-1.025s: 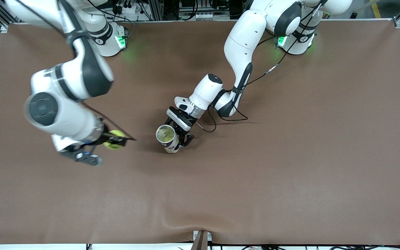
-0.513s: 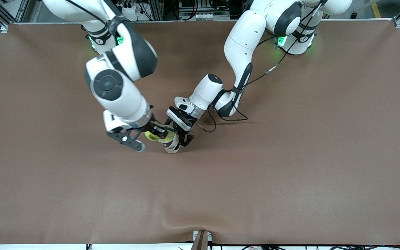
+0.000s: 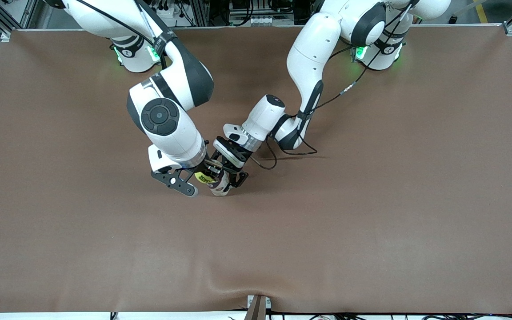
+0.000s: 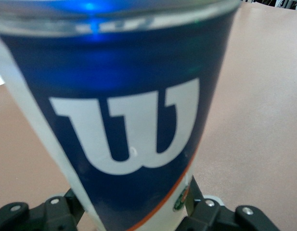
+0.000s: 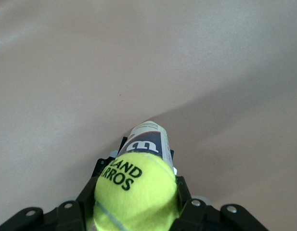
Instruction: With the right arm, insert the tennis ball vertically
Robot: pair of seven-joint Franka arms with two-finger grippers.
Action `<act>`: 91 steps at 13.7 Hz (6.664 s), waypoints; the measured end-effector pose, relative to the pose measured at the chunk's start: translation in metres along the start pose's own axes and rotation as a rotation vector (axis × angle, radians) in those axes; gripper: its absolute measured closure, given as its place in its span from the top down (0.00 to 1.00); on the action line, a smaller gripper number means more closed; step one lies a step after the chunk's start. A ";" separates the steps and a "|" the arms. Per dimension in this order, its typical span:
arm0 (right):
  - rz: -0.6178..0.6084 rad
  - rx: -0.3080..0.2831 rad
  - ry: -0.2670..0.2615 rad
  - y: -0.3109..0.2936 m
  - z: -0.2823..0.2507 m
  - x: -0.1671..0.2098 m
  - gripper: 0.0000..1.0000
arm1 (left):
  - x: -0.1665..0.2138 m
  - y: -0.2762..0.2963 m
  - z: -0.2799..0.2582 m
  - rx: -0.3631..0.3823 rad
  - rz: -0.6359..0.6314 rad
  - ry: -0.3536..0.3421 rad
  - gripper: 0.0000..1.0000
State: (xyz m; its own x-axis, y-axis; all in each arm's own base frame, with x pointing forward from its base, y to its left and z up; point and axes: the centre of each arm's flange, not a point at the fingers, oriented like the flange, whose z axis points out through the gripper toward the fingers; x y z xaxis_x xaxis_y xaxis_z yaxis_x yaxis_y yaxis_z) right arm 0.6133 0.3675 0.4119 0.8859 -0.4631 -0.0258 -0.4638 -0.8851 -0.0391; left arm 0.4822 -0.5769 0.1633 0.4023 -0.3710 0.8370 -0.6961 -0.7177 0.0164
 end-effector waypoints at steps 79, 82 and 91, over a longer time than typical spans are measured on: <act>-0.120 -0.107 -0.036 0.067 -0.078 0.028 1.00 | 0.000 0.002 0.002 -0.002 0.001 -0.019 1.00; -0.159 -0.088 -0.017 0.114 -0.137 0.053 1.00 | 0.004 0.001 0.004 0.000 -0.022 -0.039 1.00; -0.373 -0.087 -0.044 0.278 -0.218 0.130 1.00 | 0.042 0.005 -0.005 -0.017 -0.041 -0.167 1.00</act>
State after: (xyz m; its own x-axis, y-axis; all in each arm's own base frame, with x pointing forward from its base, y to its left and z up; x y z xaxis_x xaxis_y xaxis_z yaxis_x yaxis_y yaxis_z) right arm 0.6003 0.0510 0.6157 0.9918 -0.1077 -0.0685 -0.1058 -0.9939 0.0312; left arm 0.4924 -0.5928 0.2012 0.5229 -0.4349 0.7331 -0.6862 -0.7250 0.0594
